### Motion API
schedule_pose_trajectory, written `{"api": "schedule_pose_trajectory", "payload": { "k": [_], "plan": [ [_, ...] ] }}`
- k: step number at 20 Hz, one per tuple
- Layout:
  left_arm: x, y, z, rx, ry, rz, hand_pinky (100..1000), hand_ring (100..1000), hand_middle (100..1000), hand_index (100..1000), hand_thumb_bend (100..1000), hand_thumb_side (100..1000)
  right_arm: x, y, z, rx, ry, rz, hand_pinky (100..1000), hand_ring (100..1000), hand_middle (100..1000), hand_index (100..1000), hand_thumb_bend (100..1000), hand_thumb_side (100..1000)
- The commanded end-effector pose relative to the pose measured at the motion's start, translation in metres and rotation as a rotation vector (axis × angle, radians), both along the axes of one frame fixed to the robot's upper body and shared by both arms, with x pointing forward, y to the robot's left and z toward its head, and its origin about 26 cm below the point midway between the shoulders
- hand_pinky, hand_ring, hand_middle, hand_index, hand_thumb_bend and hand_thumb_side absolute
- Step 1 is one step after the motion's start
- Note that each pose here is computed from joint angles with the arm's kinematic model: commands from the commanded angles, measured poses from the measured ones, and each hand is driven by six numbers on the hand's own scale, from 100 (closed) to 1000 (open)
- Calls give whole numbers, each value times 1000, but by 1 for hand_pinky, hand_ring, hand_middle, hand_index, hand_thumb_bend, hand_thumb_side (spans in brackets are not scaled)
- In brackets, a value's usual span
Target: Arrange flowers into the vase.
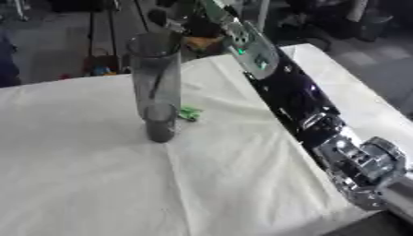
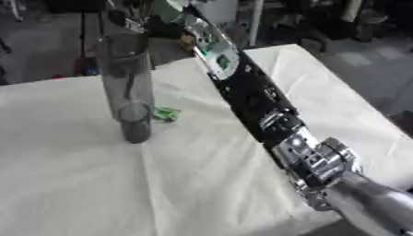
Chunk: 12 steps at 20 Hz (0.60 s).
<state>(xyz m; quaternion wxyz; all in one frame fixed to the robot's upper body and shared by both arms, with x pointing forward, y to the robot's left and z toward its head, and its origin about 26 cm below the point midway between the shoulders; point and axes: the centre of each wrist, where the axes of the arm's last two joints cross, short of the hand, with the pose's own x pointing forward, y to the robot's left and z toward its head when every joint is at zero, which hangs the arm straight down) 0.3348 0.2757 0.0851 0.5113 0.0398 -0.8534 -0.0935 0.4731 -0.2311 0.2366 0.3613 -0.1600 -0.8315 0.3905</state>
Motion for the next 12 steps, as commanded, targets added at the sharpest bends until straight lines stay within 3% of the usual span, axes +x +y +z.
{"api": "schedule_pose_trajectory", "payload": {
  "k": [1, 12],
  "plan": [
    [1, 5, 8, 13, -22, 6, 792, 1000, 905, 899, 800, 1000, -2, -12, 18, 0, -43, -18, 899, 764, 706, 705, 650, 744],
    [1, 6, 8, 14, -22, 9, 792, 1000, 905, 900, 800, 1000, -4, -21, 14, -16, -31, -34, 902, 768, 711, 710, 665, 741]
  ]
}}
